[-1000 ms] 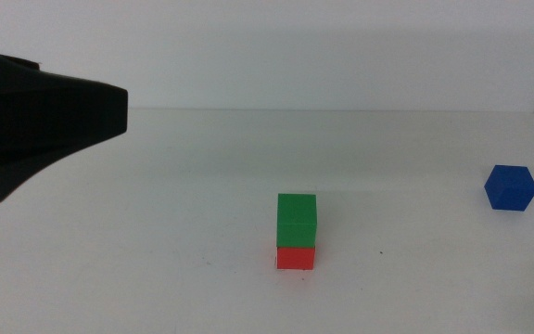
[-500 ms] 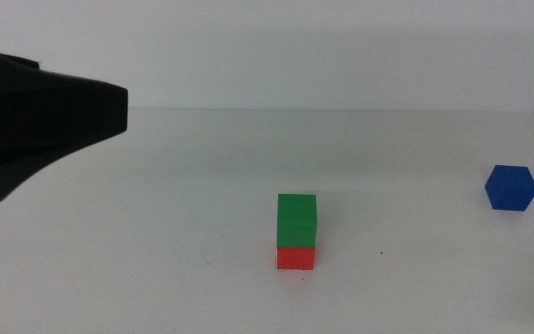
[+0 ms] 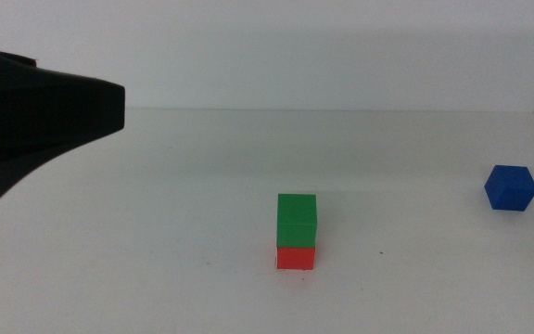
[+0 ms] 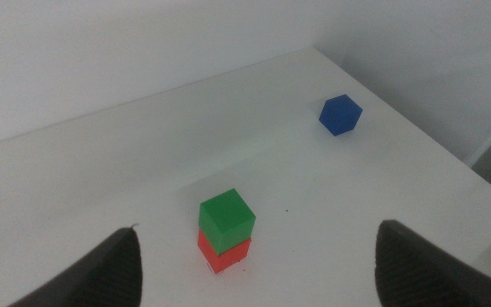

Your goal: Stack red cubes first, then green, then blue cubes in a specific spot.

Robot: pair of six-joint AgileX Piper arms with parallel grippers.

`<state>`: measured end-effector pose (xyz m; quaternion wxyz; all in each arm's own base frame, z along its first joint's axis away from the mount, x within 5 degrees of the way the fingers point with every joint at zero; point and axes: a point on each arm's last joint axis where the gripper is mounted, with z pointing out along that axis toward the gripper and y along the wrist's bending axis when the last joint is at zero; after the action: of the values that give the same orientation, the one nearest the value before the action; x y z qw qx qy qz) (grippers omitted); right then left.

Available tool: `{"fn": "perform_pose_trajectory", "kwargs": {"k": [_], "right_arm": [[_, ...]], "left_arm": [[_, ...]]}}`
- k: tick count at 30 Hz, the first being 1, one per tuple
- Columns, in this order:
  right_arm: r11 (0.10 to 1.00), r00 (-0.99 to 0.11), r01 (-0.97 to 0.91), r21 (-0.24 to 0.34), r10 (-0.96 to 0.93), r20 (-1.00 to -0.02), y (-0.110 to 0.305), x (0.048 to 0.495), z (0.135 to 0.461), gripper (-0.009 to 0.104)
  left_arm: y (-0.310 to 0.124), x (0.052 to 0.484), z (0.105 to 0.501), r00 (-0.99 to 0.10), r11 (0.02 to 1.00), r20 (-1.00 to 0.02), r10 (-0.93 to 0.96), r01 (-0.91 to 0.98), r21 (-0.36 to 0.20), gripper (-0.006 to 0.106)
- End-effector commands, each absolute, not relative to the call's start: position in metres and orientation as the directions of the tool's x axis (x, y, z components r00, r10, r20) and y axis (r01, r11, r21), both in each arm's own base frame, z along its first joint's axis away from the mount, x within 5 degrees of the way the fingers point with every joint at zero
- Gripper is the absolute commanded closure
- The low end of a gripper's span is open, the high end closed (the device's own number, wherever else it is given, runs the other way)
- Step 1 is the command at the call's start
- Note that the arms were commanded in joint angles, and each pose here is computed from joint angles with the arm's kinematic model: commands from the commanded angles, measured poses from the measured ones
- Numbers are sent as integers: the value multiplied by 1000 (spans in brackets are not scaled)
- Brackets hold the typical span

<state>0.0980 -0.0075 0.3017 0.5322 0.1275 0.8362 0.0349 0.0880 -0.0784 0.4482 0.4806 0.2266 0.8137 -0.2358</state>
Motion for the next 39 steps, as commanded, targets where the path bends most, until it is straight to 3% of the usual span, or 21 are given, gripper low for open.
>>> {"fn": "perform_pose_trajectory", "kwargs": {"k": [1, 9, 14, 21, 23, 30, 39], "right_arm": [[962, -447, 194, 190, 259, -856, -8, 109, 311, 8], [930, -453, 188, 316, 367, -812, -3, 131, 313, 8], [954, -574, 201, 224, 300, -762, -5, 149, 311, 8], [995, -859, 99, 21, 96, -503, -9, 244, 309, 8], [993, -903, 117, 8, 109, -416, -18, 289, 299, 8], [995, -934, 102, -11, 92, -346, -29, 377, 265, 8], [994, -963, 58, -89, 32, -266, -38, 429, 227, 8]], "left_arm": [[-77, 87, 451, -420, 783, -899, 126, 599, -170, 7], [-77, 87, 451, -420, 783, -899, 126, 599, -170, 7], [-77, 87, 451, -420, 783, -899, 126, 599, -170, 7], [-77, 87, 451, -420, 783, -899, 126, 599, -170, 7], [-77, 87, 451, -420, 783, -899, 126, 599, -170, 7], [-76, 88, 452, -411, 791, -902, 134, 593, -152, 7], [-75, 88, 452, -403, 797, -904, 140, 588, -138, 7]]}}
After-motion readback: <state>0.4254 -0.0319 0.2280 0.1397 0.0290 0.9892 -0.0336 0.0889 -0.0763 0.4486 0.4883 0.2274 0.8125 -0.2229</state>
